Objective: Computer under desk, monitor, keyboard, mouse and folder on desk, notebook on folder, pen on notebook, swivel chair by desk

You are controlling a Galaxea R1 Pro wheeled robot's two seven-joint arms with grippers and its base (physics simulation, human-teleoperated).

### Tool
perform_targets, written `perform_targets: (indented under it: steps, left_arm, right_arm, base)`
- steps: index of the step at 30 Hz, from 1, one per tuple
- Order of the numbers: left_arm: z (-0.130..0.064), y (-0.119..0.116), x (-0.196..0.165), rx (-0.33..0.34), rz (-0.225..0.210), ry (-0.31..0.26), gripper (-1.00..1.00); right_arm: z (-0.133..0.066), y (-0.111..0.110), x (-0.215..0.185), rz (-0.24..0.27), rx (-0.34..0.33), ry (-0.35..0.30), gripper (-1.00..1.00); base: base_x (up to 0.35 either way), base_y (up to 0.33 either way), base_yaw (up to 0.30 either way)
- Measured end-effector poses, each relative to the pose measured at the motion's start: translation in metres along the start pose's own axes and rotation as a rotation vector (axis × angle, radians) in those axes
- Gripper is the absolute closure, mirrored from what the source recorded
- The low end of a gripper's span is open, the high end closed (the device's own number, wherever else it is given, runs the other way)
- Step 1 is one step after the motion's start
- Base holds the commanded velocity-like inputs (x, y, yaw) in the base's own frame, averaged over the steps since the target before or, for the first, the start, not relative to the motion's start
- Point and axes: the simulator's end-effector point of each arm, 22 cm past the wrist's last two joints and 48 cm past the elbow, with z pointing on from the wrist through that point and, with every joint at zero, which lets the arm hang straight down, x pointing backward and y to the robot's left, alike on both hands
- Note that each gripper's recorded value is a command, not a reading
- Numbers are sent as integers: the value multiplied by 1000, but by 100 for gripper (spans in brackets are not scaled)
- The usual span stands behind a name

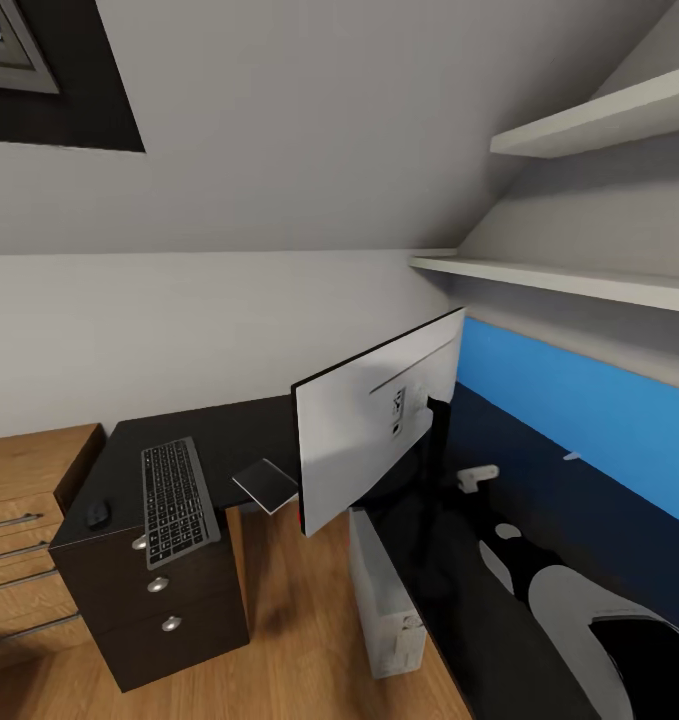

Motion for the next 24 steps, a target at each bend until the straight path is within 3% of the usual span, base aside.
perform_targets:
  steps: [7,17,24]
  left_arm:
    - [0,0,0,0,0,0,-100]
    - [0,0,0,1,1,0,-100]
    - [0,0,0,1,1,-1,-100]
  right_arm:
    - [-1,-20,-1,-3,92,-5,-100]
    - [-1,-23,-2,-1,113,-7,-100]
    - [-2,-35,-5,3,166,-13,-100]
  base:
    - [0,0,0]
    - [0,0,0]
    - [0,0,0]
